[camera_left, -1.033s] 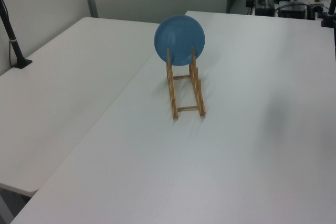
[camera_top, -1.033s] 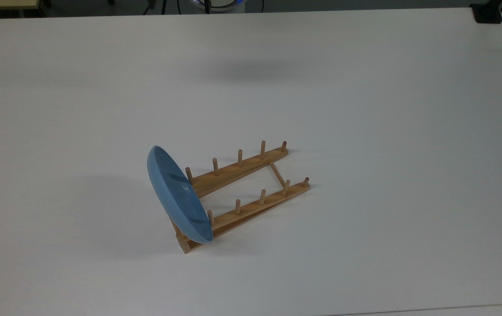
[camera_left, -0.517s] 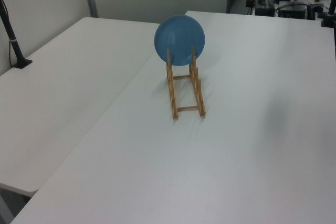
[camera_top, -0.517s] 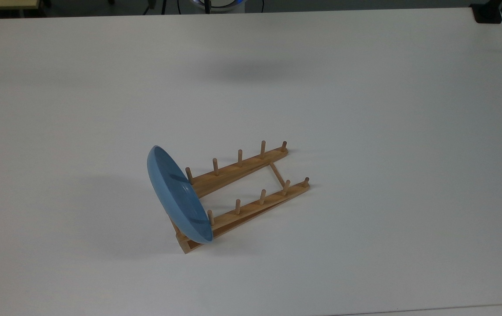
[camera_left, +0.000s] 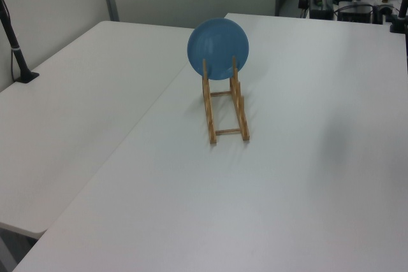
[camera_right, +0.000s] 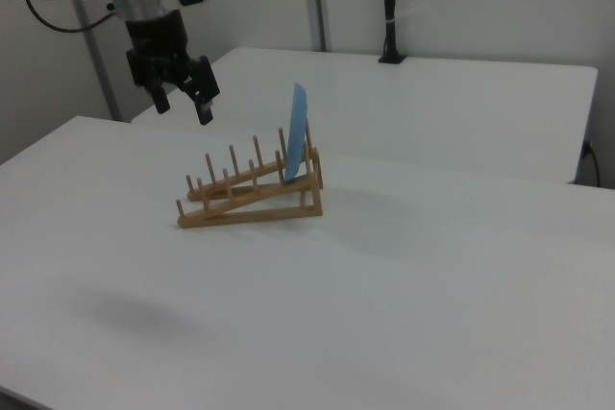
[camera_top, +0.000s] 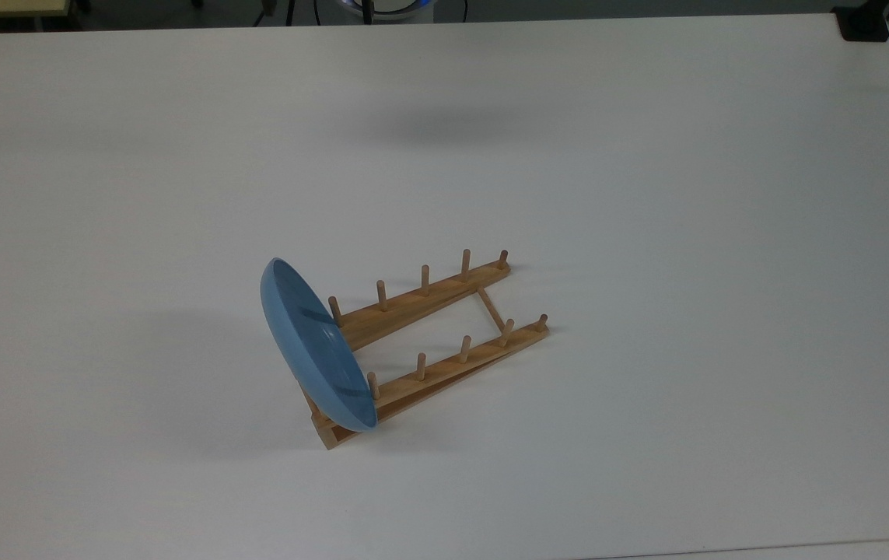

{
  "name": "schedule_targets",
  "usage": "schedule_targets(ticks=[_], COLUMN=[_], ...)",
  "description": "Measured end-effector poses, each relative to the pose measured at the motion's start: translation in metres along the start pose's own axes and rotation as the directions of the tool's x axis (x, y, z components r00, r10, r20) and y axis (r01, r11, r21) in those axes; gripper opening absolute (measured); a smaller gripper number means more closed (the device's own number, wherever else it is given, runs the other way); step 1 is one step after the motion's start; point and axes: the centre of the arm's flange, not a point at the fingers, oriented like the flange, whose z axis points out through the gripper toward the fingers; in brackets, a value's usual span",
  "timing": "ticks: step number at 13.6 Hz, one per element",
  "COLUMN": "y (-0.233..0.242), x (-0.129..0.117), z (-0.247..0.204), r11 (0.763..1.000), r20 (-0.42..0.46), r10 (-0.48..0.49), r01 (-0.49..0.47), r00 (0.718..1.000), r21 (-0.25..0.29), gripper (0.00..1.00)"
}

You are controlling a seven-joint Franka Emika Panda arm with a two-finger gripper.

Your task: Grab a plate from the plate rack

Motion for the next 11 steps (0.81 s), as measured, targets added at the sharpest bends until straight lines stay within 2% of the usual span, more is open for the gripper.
schedule_targets(ticks=[5,11], y=[0.0,0.0073], x=[-0.0001,0.0003], z=[0.0007,0.0013], r11=[1.0,0.982], r20=[0.001,0.003], r10=[-0.016,-0.188], r01=[0.016,0.188], r00=[1.0,0.982], r21=[0.0,0.0], gripper=[1.0,1.0])
